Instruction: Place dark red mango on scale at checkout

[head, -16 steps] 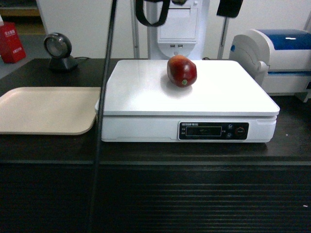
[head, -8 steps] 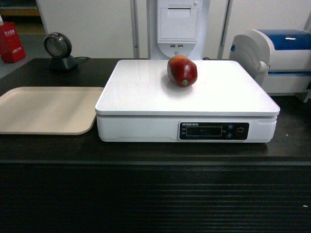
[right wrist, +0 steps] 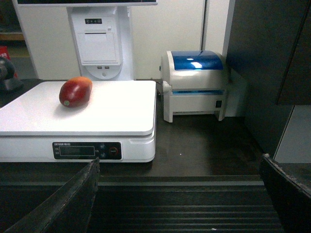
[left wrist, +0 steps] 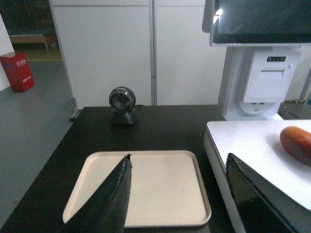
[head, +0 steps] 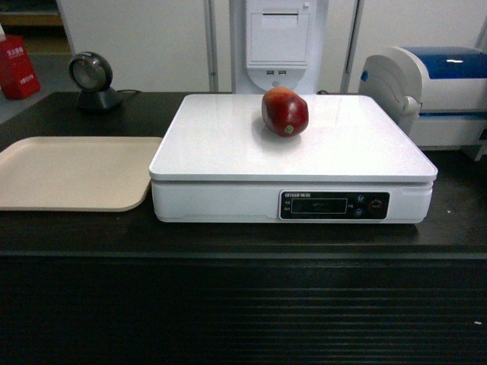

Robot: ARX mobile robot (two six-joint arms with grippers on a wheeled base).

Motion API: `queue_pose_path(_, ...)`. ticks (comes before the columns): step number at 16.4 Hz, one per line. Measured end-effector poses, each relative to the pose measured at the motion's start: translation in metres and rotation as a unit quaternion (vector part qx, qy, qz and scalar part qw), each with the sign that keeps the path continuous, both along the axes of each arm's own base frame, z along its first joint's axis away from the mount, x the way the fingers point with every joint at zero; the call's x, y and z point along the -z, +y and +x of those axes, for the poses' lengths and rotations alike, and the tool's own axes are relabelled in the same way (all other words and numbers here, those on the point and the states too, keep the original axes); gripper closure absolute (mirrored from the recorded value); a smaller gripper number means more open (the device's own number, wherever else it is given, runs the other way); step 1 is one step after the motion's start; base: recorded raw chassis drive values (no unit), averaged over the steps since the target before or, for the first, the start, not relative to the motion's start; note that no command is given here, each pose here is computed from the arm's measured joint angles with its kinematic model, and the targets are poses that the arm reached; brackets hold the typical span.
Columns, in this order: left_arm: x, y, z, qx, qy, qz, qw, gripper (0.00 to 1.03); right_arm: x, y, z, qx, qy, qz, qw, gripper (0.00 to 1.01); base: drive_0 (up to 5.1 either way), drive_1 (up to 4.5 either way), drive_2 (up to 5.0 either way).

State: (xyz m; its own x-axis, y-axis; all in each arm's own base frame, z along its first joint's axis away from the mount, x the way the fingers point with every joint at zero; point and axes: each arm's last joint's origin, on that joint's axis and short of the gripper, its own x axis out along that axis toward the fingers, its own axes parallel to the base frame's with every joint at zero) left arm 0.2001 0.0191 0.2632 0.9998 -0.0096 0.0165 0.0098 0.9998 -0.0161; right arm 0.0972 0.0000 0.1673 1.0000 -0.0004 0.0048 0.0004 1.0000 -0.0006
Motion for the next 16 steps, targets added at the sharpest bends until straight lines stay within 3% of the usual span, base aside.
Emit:
queue_pose_path(7, 0.021, -0.006, -0.011, -0.003, 0.008, -0.001, 1.0000, 0.64, 0.000, 0.000, 0.000, 0.000, 0.000, 0.000, 1.0000, 0.03, 0.0, 0.00, 0.0)
queue_pose_path(11, 0.051, -0.020, -0.034, -0.002, 0.012, 0.001, 0.9999, 1.01, 0.000, 0.000, 0.000, 0.000, 0.000, 0.000, 1.0000, 0.03, 0.0, 0.00, 0.0)
queue_pose_path(16, 0.072, -0.019, -0.057, -0.005, 0.010, 0.001, 0.9999, 1.01, 0.000, 0.000, 0.000, 0.000, 0.000, 0.000, 1.0000, 0.03, 0.0, 0.00, 0.0)
